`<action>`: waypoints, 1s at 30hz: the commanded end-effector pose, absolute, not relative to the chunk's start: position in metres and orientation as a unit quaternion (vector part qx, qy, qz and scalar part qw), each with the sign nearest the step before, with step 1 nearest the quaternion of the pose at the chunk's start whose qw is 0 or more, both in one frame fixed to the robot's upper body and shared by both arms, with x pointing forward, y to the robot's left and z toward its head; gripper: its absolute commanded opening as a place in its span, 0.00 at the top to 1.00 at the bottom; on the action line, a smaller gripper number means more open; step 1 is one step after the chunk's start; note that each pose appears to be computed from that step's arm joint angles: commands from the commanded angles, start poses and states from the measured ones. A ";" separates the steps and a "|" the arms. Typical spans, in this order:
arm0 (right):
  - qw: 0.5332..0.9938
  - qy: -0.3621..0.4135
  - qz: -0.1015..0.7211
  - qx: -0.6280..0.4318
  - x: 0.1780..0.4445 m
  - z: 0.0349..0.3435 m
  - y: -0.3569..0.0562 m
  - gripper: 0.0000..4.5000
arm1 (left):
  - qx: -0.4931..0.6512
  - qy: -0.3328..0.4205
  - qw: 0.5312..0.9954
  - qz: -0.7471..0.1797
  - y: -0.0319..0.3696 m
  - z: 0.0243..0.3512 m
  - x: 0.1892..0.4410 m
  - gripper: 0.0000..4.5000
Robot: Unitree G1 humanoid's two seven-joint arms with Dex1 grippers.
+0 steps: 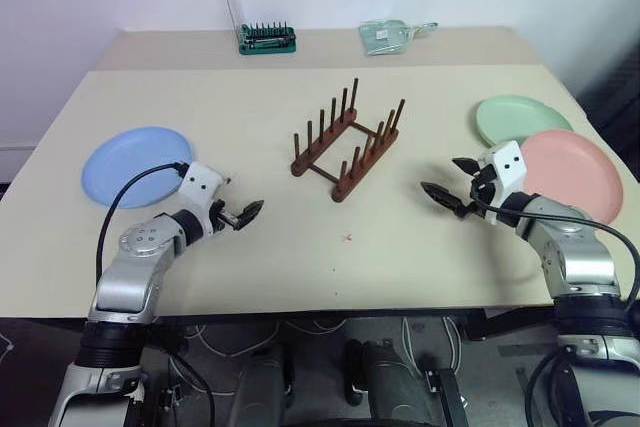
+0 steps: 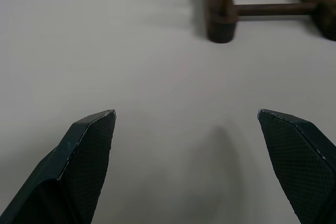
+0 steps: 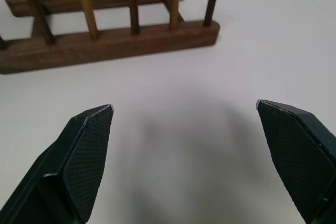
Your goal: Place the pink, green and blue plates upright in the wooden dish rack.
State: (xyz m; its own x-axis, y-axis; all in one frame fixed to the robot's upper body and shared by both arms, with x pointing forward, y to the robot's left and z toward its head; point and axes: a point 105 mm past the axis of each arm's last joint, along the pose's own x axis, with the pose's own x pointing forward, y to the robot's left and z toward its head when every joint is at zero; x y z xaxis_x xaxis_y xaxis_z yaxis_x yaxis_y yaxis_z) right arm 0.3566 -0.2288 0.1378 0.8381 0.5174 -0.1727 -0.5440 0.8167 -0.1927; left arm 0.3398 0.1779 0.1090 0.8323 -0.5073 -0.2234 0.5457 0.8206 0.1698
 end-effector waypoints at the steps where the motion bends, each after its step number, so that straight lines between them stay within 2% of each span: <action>1: 0.951 0.035 0.280 -0.130 0.355 0.154 -0.231 0.00 | 0.124 0.064 0.947 -0.289 0.170 0.119 0.341 0.01; 9: 0.948 0.030 0.286 -0.133 0.358 0.155 -0.222 0.00 | 0.124 0.068 0.934 -0.328 0.150 0.113 0.333 0.01; 12: 0.946 0.031 0.292 -0.135 0.356 0.152 -0.217 0.00 | 0.114 0.077 0.917 -0.375 0.125 0.109 0.330 0.01; 15: 0.946 0.031 0.296 -0.133 0.355 0.148 -0.212 0.00 | 0.132 0.080 0.893 -0.423 0.079 0.101 0.328 0.01; 17: 0.945 0.030 0.297 -0.132 0.354 0.144 -0.206 0.00 | 0.145 0.081 0.885 -0.435 0.062 0.094 0.326 0.01; 22: 0.946 0.019 0.297 -0.126 0.352 0.150 -0.200 0.00 | 0.129 0.094 0.890 -0.427 0.017 0.080 0.329 0.01; 26: 0.953 0.022 0.276 -0.124 0.350 0.147 -0.210 0.00 | 0.128 0.103 0.925 -0.344 0.015 0.074 0.352 0.01; 30: 0.953 0.025 0.275 -0.123 0.348 0.143 -0.209 0.00 | 0.127 0.095 0.936 -0.315 0.020 0.078 0.363 0.01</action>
State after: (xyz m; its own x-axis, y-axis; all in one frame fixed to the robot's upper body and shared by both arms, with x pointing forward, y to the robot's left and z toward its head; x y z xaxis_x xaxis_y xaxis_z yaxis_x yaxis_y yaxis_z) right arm 0.3482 -0.2093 0.1258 0.8370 0.5183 -0.1757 -0.5455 0.8159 -0.1917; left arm 0.3555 0.0043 0.0849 0.7419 -0.6288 -0.2326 0.6661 0.7310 0.1483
